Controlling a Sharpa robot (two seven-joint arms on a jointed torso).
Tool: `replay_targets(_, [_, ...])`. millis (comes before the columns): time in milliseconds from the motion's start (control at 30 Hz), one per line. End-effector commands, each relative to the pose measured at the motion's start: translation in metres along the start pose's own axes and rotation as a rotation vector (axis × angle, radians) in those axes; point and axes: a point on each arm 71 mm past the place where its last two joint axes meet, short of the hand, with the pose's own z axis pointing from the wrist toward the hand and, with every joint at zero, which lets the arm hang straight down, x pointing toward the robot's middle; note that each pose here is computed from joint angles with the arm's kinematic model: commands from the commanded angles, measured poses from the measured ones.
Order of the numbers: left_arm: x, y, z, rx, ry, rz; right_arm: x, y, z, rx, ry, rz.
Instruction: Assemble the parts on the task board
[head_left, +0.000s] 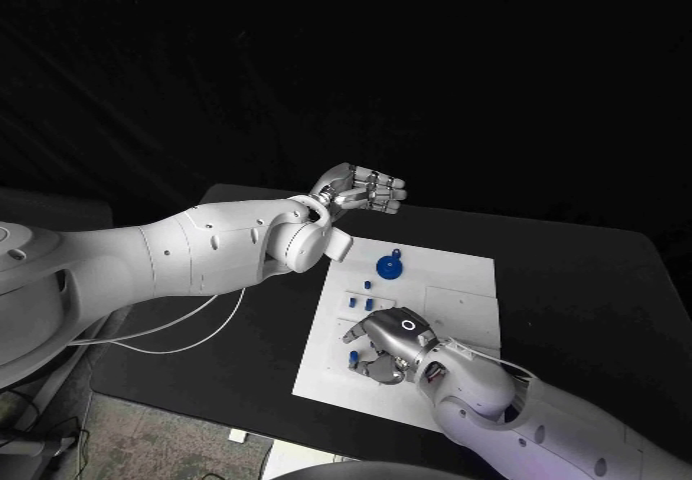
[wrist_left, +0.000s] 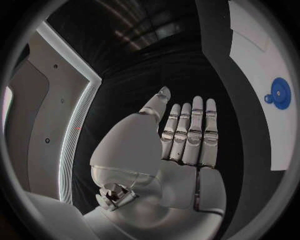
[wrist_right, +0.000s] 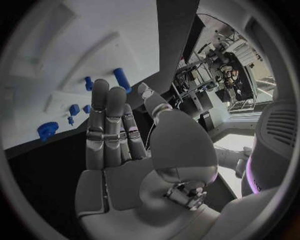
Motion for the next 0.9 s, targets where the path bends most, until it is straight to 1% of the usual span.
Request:
replay_targets(33, [0.0, -0.0015, 0.0001, 0.007, 0.01, -0.008, -0.017, -0.006, -0.004, 0.017, -0.067, 0.11])
replay_targets(167, [-0.0041, -0.0011, -0.0006, 0.009, 0.002, -0.001, -0.046, -0.027, -0.015, 0.079, -0.109, 0.257])
replay_targets(233, [-0.0065, -0.0008, -0.0012, 0.01, 0.0, 0.001, -0.061, -0.039, -0.023, 0.107, -0.121, 0.317])
replay_targets(267, [-0.008, -0.0006, -0.0015, 0.011, -0.001, 0.002, -0.069, -0.047, -0.028, 0.125, -0.118, 0.344])
replay_targets(333, [-0.0102, -0.0002, -0.0017, 0.011, -0.002, 0.003, -0.079, -0.059, -0.037, 0.157, -0.107, 0.384])
replay_targets(400, [-0.0125, 0.0003, -0.0017, 0.012, -0.005, 0.005, -0.088, -0.073, -0.046, 0.198, -0.077, 0.429])
replay_targets(533, [-0.0149, 0.0021, -0.002, 0.011, -0.005, 0.005, -0.094, -0.098, -0.066, 0.297, 0.001, 0.503])
replay_targets(667, [-0.0173, 0.0056, -0.0045, 0.008, -0.01, 0.004, -0.095, -0.124, -0.09, 0.448, 0.058, 0.572])
replay_targets(700, [-0.018, 0.0065, -0.0051, 0.007, -0.012, 0.004, -0.095, -0.129, -0.095, 0.477, 0.069, 0.581])
replay_targets(733, [-0.0194, 0.0079, -0.0062, 0.006, -0.015, 0.004, -0.095, -0.135, -0.102, 0.525, 0.089, 0.591])
replay_targets(833, [-0.0218, 0.0101, -0.0081, 0.003, -0.021, 0.005, -0.094, -0.144, -0.114, 0.602, 0.127, 0.6])
replay_targets(900, [-0.0231, 0.0114, -0.0091, 0.001, -0.024, 0.005, -0.091, -0.148, -0.12, 0.652, 0.173, 0.6])
